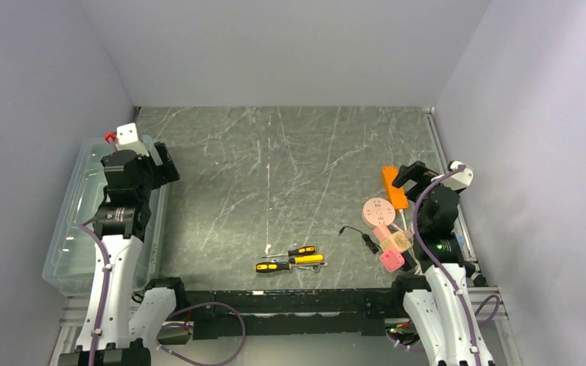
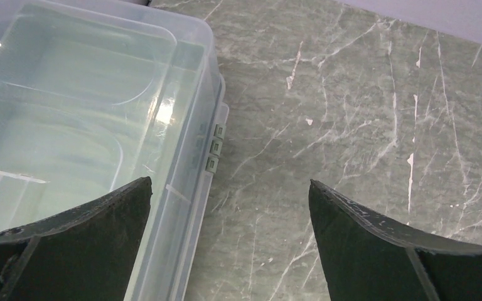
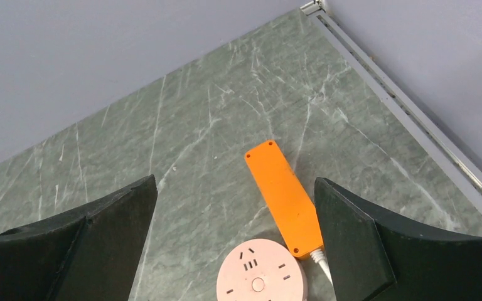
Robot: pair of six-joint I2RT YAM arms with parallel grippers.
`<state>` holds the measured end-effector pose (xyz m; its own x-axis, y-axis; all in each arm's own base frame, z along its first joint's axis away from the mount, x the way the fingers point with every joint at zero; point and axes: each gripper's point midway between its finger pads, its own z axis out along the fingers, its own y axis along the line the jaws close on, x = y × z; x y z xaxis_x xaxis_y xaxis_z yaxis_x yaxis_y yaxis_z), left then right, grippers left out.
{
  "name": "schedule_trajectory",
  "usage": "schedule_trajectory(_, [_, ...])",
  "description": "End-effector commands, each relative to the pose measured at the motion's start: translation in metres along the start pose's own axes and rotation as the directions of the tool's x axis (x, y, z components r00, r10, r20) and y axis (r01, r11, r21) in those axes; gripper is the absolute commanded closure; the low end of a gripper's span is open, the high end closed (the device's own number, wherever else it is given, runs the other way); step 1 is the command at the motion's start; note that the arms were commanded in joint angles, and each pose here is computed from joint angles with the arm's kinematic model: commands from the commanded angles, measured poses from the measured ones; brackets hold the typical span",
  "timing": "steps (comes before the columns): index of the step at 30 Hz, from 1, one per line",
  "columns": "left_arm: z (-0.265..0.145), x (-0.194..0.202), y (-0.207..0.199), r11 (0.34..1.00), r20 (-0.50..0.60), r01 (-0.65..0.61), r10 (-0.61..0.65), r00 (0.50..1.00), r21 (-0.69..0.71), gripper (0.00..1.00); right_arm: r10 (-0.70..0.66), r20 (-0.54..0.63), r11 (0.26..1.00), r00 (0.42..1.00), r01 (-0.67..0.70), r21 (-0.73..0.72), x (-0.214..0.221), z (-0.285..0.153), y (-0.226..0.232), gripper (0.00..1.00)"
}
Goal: Pull the plug off the socket
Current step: Move the socket to the center of the board.
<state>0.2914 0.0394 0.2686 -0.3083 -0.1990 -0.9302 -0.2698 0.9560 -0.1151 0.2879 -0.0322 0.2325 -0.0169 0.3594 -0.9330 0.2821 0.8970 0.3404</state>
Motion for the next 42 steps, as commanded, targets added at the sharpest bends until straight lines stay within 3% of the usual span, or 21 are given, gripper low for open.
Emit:
schedule_trajectory(1, [-0.003, -0.011, -0.002, 0.999, 0.030, 0.032, -0.032, 0.999, 0.003, 0.01, 0.034, 0.070, 0.999, 0.997, -0.032, -0.030, -0.028, -0.002, 0.011, 0.00])
schedule_trajectory(8, [-0.006, 0.001, 0.000, 0.999, 0.018, 0.052, -0.052, 0.998, 0.003, 0.01, 0.020, 0.003, 1.000, 1.000, -0.020, 0.020, -0.017, -0.002, 0.003, 0.00])
schedule_trajectory(13, [-0.006, 0.002, 0.004, 1.000, 0.020, 0.019, -0.019, 1.000, -0.010, 0.01, 0.049, -0.164, 0.998, 0.985, -0.044, 0.035, 0.020, 0.003, 0.003, 0.00])
schedule_trajectory(20, [0.003, 0.014, -0.008, 0.998, -0.014, -0.011, 0.012, 1.000, 0.059, 0.01, 0.168, -0.416, 0.985, 0.894, -0.132, 0.112, 0.085, 0.006, -0.003, 0.04])
schedule_trajectory(26, [0.010, 0.023, -0.021, 0.991, -0.068, -0.021, 0.030, 0.997, 0.131, 0.01, 0.204, -0.491, 0.966, 0.847, -0.094, 0.239, 0.112, 0.020, -0.037, 0.07])
schedule_trajectory(31, [0.010, 0.028, -0.029, 0.984, -0.084, -0.032, 0.047, 0.995, 0.174, 0.01, 0.227, -0.539, 0.957, 0.811, -0.083, 0.277, 0.125, 0.039, -0.057, 0.02])
schedule_trajectory(36, [0.010, 0.033, -0.032, 0.982, -0.103, -0.036, 0.056, 0.993, 0.185, 0.01, 0.196, -0.592, 0.963, 0.782, -0.038, 0.268, 0.137, 0.057, -0.072, 0.01])
schedule_trajectory(42, [0.010, 0.036, -0.043, 0.971, -0.109, -0.049, 0.077, 0.991, 0.233, 0.01, 0.152, -0.696, 0.987, 0.701, -0.070, 0.146, 0.159, 0.075, -0.052, 0.09])
